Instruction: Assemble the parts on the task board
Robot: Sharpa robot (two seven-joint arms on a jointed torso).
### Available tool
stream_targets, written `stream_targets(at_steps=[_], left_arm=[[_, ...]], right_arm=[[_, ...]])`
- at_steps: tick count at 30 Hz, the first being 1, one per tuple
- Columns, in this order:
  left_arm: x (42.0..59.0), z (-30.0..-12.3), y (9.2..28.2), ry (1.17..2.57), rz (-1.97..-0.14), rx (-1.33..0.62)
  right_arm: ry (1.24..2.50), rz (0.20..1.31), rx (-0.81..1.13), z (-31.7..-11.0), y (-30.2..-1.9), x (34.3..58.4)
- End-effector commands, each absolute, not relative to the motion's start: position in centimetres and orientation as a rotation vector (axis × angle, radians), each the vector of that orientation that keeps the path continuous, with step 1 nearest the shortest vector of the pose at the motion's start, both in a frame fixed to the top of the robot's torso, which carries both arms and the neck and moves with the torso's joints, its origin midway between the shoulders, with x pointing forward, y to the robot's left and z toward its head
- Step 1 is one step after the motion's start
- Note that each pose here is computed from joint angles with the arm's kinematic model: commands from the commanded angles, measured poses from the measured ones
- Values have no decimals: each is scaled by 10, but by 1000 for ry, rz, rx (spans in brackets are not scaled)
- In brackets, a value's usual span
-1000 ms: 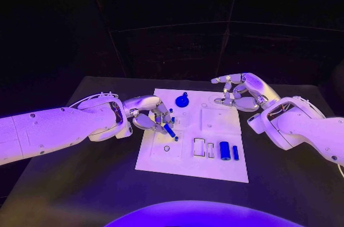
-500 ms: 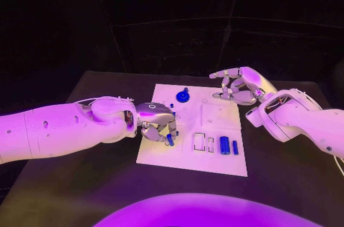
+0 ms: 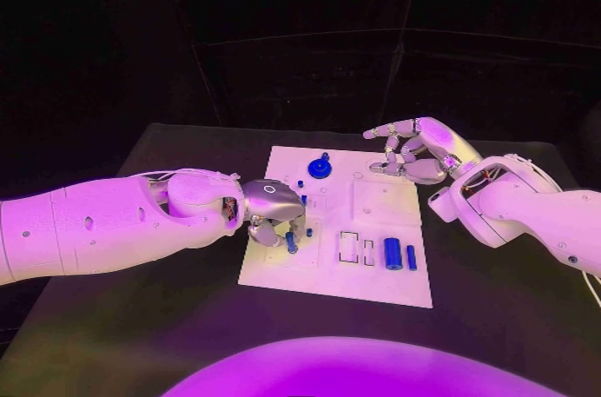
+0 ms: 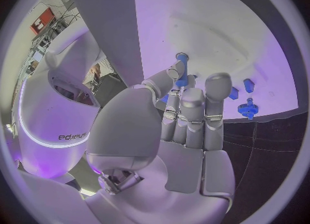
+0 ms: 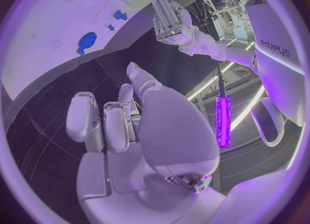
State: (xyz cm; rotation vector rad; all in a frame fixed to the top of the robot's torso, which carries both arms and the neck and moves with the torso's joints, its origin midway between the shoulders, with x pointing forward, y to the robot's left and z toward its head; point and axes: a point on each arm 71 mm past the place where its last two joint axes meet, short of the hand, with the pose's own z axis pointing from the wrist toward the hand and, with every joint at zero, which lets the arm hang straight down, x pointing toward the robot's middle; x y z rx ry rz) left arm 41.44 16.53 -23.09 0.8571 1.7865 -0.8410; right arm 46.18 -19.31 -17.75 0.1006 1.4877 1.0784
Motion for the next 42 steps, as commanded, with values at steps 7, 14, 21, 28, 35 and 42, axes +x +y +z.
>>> stream_targets(at_steps=[7,14,21,28,35,42], left_arm=[[417,-233,169,1814,-760,881],[417,-234,167,1818,-762,887],[417,-233,166,1815,-765,889],[416,-233,165,1809,-776,894],[416,-233,164,1811,-782,900],[416,-234,163,1815,-789,908]], right_arm=[[1495,1084,82,-177,-190,461],[1498,1085,80,-177,-189,461],[1501,1086,80,-177,-189,461],[1505,1086,77,-177,-188,461],[1508,1087,75,-177,-187,461],[1513,1089,73,-177,-186,460]])
